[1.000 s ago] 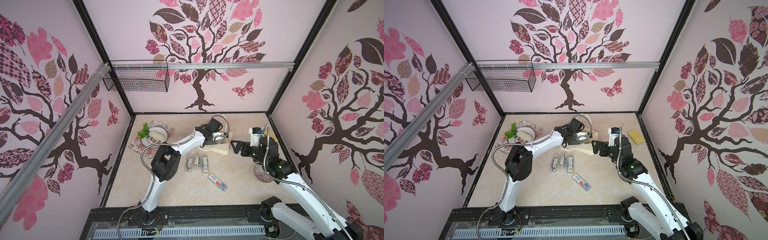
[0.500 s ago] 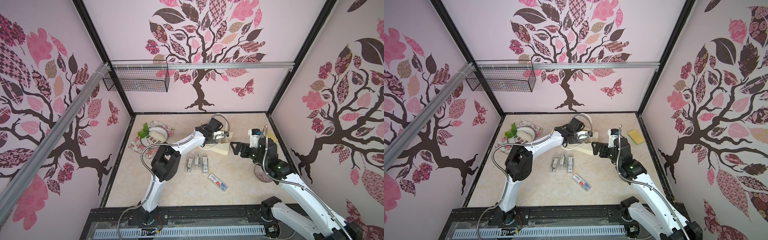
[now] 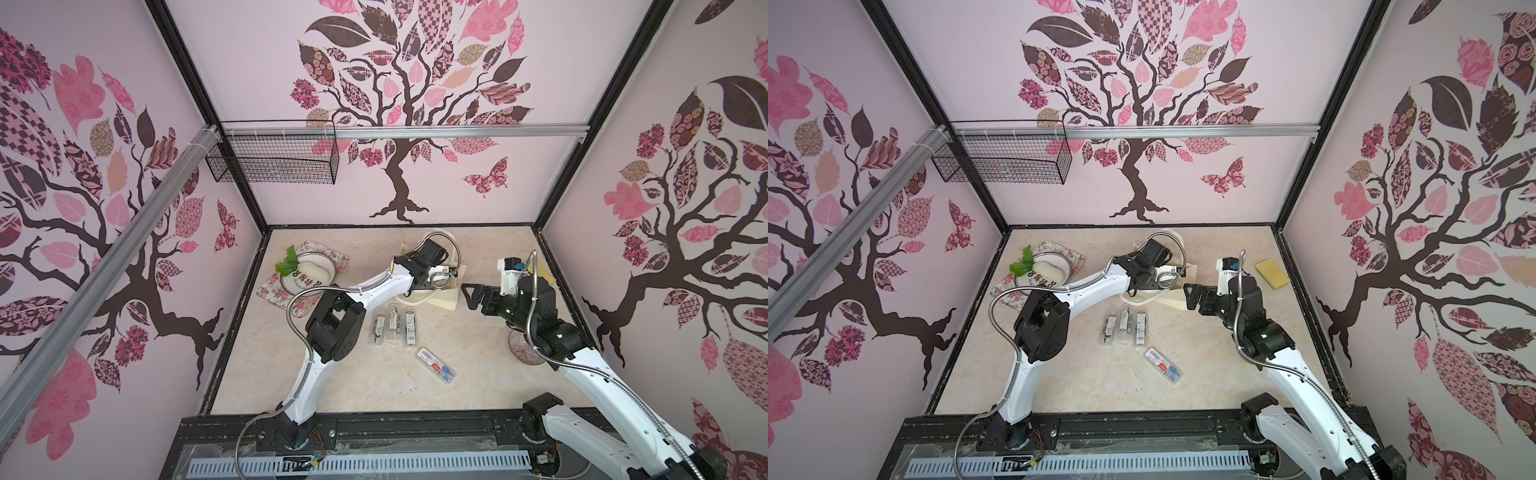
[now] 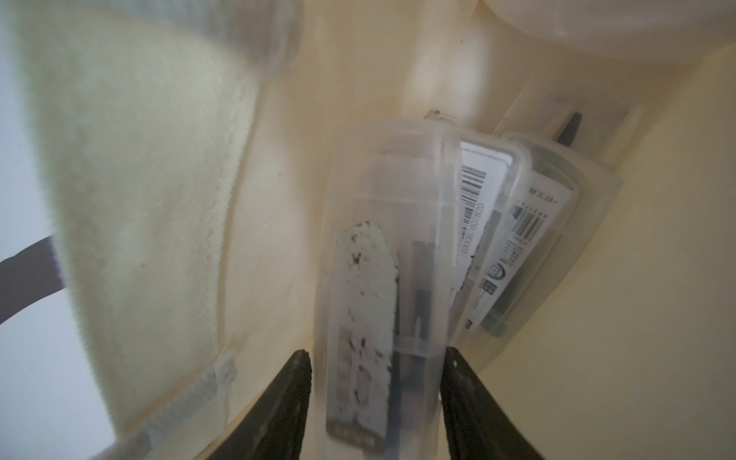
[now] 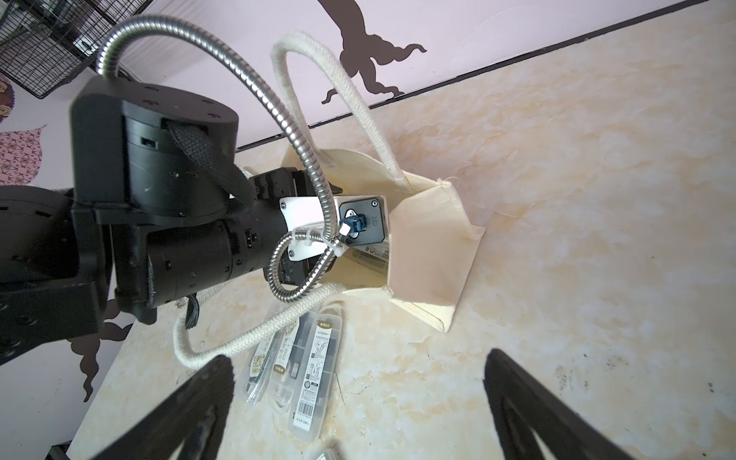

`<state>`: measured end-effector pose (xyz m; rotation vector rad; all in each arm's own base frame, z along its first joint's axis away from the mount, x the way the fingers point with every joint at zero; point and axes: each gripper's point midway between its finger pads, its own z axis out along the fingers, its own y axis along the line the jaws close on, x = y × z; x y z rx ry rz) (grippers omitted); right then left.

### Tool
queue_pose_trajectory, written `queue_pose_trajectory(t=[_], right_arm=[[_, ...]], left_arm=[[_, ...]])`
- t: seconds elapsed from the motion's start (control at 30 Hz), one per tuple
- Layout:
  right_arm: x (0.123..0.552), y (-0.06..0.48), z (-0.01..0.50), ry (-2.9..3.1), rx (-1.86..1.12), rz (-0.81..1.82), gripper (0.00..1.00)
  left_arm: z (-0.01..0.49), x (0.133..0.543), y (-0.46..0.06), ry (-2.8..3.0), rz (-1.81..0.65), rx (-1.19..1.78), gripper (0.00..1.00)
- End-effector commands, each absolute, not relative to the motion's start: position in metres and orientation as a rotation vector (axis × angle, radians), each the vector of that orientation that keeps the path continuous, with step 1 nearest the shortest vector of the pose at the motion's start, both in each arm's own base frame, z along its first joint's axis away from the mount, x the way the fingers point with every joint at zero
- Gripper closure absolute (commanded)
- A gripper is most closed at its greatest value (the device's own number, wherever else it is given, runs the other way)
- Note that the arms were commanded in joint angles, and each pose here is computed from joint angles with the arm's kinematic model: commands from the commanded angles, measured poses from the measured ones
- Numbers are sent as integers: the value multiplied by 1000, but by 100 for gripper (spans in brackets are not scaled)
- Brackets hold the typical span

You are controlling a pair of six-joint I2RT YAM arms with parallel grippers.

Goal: Put the compass set into the canvas bag
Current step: Place the compass set in the canvas bag.

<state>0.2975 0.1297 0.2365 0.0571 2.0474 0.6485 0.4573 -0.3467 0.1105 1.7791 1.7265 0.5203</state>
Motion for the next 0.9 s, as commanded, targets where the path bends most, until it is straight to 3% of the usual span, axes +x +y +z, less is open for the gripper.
queue_pose_trajectory(t=[0.0, 0.23, 0.47, 0.67, 0.87], right_arm=[[298, 127, 246, 2023, 66, 640, 0], [297, 127, 247, 2024, 66, 638, 0], [300, 130, 258, 2025, 46, 645, 0], [301, 136, 265, 2041, 9, 657, 0], [299, 141, 255, 2117, -34, 657, 0]], left_arm=[[122, 465, -355, 1693, 526, 1731, 41], [156, 471, -359, 1681, 526, 1627, 35], [249, 467, -357, 1649, 449, 1371, 24], [309, 454, -336, 1640, 412, 1175, 13], [334, 444, -301, 1701, 412, 941, 5]])
